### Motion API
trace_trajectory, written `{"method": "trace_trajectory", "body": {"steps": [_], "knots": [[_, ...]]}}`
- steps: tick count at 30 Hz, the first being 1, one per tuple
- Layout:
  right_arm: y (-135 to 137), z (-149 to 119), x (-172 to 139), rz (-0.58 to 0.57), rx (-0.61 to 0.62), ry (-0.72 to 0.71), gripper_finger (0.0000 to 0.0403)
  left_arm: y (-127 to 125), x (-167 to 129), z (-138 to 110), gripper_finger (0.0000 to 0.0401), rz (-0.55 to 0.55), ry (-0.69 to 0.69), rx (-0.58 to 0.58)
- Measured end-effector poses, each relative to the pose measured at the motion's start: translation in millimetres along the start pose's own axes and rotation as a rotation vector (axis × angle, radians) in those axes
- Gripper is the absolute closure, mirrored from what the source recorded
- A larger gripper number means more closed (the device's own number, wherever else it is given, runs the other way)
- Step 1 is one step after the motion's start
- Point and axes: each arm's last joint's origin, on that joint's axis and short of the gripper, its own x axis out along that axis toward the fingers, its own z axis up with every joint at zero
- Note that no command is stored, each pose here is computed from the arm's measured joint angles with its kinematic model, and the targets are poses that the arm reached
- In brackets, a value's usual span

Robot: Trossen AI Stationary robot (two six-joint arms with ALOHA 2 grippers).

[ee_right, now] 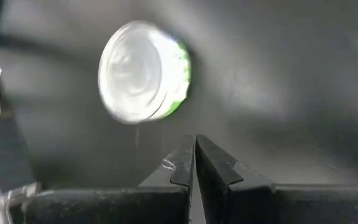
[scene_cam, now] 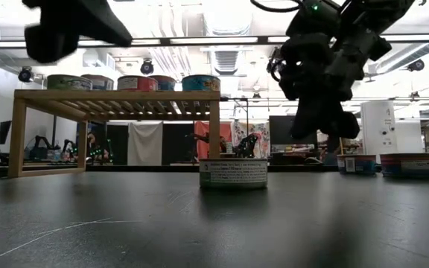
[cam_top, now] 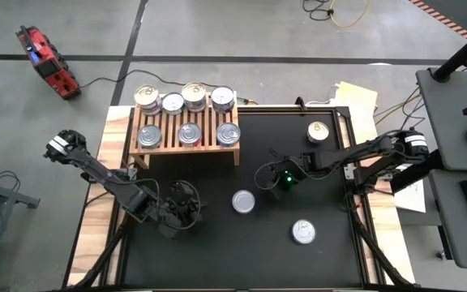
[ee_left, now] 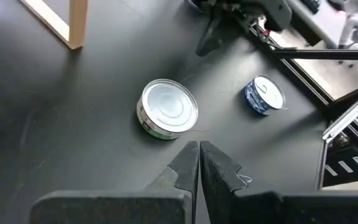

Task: Stack canned seafood by type on shelf
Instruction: Put the green tuna can on the shelf

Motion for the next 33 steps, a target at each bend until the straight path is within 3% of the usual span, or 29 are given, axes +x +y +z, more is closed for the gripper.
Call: {"method": "trace_trajectory", "body": {"steps": [6,14,23,33], "knots": [[4,7,5,0.055,0.089,-0.062,0.0393,23,20,-14,0.0401,-0.075,-0.06,0.054],[8,14,17,0.12,0.208,-0.098,0.0385,52,40,-12,0.0401,-0.03,-0.121,0.125],[27,17,18,0.166,0.219,-0.089,0.0335,44,47,-10,0.0401,-0.08,-0.138,0.21],[29,18,16,0.135,0.226,-0.079,0.0268,24,93,-38,0.0401,-0.092,-0.137,0.229]]}}
